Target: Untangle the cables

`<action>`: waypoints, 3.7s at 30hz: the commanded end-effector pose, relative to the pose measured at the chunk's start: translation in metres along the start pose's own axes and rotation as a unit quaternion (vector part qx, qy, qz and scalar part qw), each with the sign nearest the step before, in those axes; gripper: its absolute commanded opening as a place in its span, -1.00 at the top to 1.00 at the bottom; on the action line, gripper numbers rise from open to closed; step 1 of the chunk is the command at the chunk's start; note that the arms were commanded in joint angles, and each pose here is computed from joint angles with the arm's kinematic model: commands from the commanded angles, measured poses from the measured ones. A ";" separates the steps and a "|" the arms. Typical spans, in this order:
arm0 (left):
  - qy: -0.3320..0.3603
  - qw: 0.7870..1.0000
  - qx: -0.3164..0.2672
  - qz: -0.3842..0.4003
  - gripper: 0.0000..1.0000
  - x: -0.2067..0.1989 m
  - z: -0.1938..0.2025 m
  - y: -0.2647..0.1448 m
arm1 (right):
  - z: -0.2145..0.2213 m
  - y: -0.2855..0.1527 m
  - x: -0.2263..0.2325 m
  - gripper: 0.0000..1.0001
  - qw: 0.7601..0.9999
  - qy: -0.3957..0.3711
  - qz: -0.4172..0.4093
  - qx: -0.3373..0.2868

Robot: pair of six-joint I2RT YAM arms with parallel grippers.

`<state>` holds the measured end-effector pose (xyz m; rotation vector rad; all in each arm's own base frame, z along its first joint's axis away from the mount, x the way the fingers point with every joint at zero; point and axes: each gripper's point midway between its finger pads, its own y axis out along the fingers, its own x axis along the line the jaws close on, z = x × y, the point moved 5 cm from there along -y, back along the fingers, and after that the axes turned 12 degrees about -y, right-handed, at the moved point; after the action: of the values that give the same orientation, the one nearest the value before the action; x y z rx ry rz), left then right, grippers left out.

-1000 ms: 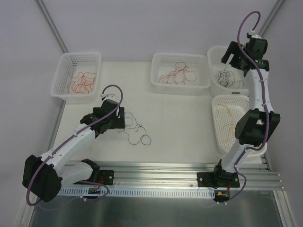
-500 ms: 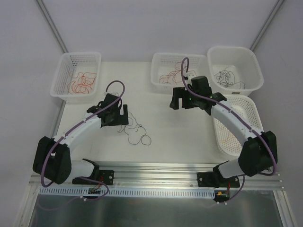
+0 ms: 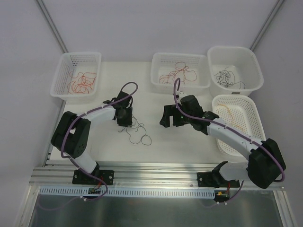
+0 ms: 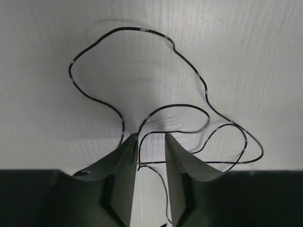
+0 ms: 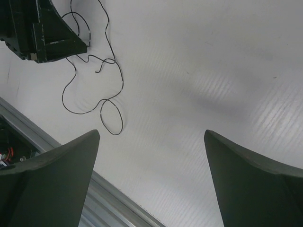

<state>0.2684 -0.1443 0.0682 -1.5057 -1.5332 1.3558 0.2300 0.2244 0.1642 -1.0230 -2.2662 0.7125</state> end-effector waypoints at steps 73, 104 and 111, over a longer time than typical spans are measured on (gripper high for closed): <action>0.064 0.938 -0.241 0.242 -0.87 -0.077 -0.035 -0.190 | -0.066 -0.060 0.044 0.99 0.985 -0.121 -0.106 -0.062; 0.008 0.909 -0.413 0.044 -0.98 0.073 0.016 -0.158 | -0.258 -0.243 -0.223 0.99 0.894 -0.008 0.348 -0.280; 0.007 0.912 -0.407 0.046 -0.98 0.072 0.016 -0.160 | -0.251 -0.211 -0.314 0.99 0.884 0.069 0.375 -0.270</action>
<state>0.1836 -0.0585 0.1894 -2.0841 -2.1544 0.7586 0.4482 -0.0655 0.3808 -2.1121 -1.9548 0.3981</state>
